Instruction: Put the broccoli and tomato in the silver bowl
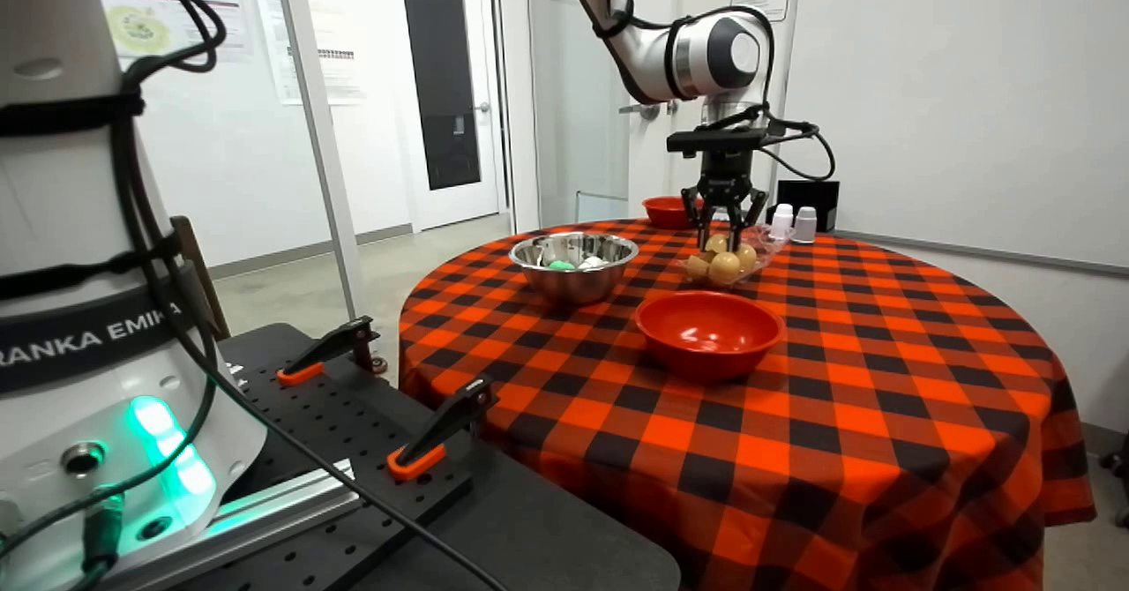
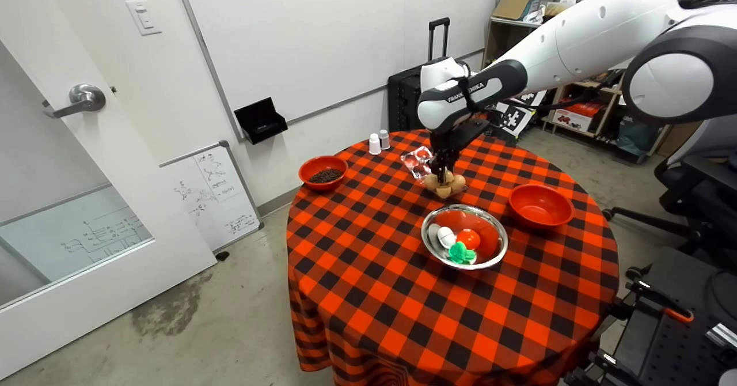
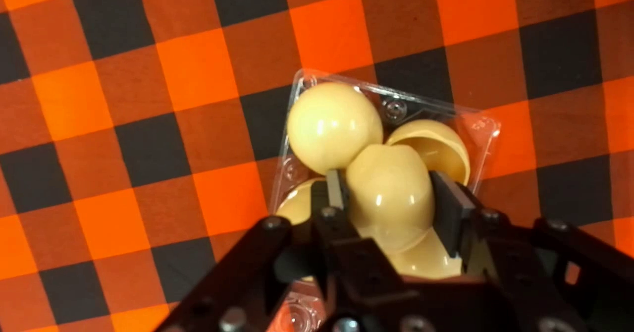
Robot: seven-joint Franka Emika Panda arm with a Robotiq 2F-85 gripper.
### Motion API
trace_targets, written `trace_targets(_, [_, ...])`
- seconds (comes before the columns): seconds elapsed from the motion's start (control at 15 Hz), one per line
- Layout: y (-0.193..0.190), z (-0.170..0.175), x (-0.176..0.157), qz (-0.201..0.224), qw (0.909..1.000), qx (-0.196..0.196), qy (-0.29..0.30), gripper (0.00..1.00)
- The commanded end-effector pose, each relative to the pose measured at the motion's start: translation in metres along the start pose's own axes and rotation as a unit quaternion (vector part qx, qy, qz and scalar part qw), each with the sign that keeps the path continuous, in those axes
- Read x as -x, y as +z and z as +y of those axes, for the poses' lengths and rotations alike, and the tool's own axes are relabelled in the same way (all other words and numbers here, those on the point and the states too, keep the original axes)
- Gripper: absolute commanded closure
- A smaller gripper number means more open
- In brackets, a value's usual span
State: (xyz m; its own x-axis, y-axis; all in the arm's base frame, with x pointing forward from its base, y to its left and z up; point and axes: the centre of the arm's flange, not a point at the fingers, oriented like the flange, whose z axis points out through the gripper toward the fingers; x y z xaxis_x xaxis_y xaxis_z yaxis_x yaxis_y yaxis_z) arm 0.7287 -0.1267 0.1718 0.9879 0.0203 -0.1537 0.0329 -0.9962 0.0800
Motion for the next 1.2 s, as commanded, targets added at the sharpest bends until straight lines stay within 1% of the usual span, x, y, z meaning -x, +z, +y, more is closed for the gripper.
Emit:
trace_targets(0.0, [0.000,-0.008,-0.010,-0.005,1.0000,0.005,0.001,0.36])
trace_targets(0.13, [-0.001,-0.012,-0.009,-0.003,1.0000,0.003,-0.001,0.25])
trace_targets(0.33, [-0.002,-0.016,-0.007,0.000,1.0000,0.002,-0.004,0.02])
trace_targets(0.53, [-0.008,-0.019,-0.003,0.005,1.0000,-0.001,-0.005,0.00])
trace_targets(0.73, [-0.027,-0.017,0.011,0.015,0.9998,-0.012,-0.001,0.00])
trace_targets(0.87, [-0.046,-0.013,0.026,0.012,0.9998,-0.016,-0.001,0.00])
trace_targets(1.0, [-0.065,-0.009,0.047,0.011,0.9998,-0.019,0.001,0.00])
trace_targets(1.13, [-0.085,-0.009,0.071,0.009,0.9995,-0.031,-0.002,0.00])
